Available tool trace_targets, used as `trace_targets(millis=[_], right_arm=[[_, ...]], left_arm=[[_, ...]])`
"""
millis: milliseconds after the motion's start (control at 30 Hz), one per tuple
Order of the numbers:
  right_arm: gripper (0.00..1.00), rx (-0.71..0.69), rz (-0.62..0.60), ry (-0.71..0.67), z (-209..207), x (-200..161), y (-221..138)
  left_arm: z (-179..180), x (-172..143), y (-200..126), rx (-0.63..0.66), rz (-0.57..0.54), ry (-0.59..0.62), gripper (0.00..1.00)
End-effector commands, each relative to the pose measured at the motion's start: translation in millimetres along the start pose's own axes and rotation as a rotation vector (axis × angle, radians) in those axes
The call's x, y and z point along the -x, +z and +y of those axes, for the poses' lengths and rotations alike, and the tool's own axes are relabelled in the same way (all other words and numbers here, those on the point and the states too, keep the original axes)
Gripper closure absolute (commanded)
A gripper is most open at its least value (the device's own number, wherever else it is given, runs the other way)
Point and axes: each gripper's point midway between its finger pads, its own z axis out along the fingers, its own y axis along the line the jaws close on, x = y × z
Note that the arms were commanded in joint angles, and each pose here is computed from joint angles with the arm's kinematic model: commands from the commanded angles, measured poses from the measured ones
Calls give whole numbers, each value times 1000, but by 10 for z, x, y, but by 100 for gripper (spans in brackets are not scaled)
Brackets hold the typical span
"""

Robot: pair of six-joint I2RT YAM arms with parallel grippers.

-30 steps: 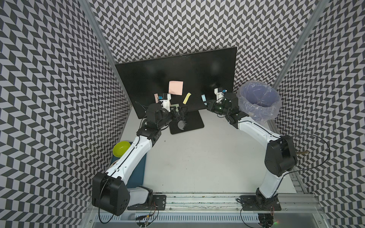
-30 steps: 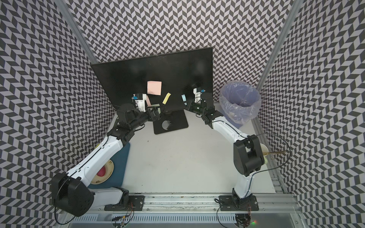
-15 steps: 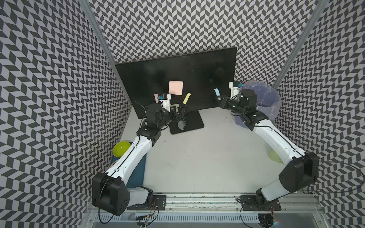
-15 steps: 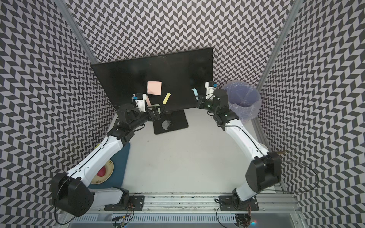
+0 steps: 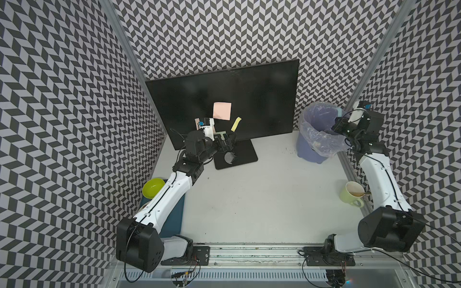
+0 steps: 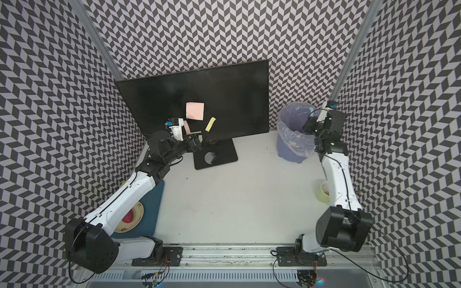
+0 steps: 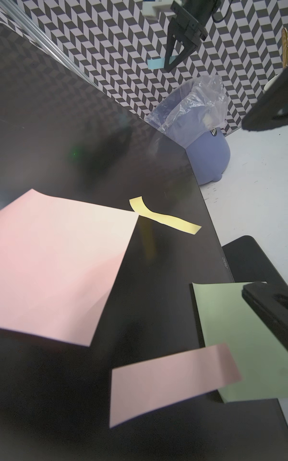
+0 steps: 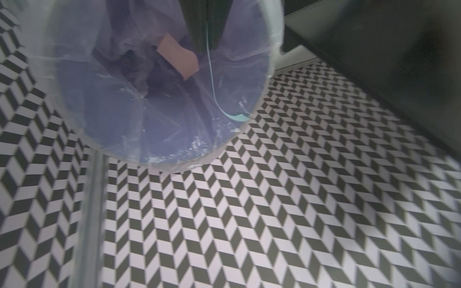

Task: Remove the sticky note from the monitor
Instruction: Place the sticky note in the trash bin.

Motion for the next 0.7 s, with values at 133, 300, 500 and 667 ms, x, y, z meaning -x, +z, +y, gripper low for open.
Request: trace_targets(millis=[133,300,500,667], right_arm=[[74,-38,33,-53,-145,103,288],[36,-7,47,-76,-67,171,355],[7,-33,82,-163,25,167,348],[4,3,86,-204,217,148,295]], left_arm=[[-15,61,33,24,-10,-48,0],[24,-35,117,55,48,-106,0],[6,-62,146,62,43,-126,0],[-11,-12,186,58,15,-158,0]])
